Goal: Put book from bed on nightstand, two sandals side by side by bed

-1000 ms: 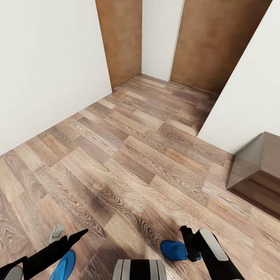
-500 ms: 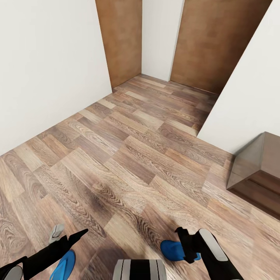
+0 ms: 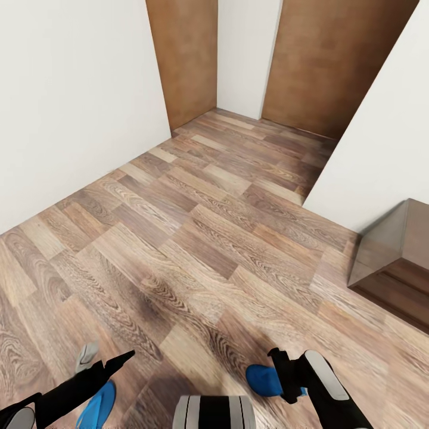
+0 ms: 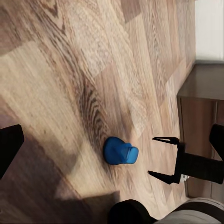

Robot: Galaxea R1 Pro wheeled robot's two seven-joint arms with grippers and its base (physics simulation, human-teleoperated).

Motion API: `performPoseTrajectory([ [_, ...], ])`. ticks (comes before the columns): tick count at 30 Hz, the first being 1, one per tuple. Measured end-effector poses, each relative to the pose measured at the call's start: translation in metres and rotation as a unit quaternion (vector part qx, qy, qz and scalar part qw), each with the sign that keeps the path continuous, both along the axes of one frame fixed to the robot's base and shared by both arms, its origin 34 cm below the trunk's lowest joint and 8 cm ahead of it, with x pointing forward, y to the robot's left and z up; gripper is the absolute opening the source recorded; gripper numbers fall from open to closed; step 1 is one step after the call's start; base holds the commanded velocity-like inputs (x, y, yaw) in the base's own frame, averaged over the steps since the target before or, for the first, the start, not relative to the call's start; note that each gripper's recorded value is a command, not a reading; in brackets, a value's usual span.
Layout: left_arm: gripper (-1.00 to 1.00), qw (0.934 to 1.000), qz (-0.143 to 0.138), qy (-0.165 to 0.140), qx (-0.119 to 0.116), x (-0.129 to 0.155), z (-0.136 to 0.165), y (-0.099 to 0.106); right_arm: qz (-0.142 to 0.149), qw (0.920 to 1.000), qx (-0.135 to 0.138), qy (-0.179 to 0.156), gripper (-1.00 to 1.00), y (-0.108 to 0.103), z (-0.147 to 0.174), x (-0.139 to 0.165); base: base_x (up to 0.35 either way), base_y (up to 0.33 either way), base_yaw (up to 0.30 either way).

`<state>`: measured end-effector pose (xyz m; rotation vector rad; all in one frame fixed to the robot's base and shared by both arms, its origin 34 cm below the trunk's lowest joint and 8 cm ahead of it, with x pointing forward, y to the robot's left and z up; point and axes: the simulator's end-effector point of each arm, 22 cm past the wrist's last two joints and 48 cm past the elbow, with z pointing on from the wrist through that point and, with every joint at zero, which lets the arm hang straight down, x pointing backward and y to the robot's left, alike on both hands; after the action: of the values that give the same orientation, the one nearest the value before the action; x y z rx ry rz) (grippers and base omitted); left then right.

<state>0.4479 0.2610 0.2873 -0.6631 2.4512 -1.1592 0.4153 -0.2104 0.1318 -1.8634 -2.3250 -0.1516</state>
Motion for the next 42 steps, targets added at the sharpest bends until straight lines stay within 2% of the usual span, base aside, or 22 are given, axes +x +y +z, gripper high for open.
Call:
performPoseTrajectory([
  [17, 1.00, 0.9994, 0.000, 0.035, 0.000, -0.015, -0.027, 0.000, 0.000, 0.9994, 0.000, 0.035, 1.00, 0.000, -0.024, -0.026, 0.000, 0.000, 0.000],
  [42, 1.00, 0.9994, 0.009, 0.033, 0.010, -0.018, -0.034, 0.006, 0.000, 0.9994, 0.000, 0.035, 1.00, 0.000, -0.024, -0.026, 0.046, 0.000, 0.000],
])
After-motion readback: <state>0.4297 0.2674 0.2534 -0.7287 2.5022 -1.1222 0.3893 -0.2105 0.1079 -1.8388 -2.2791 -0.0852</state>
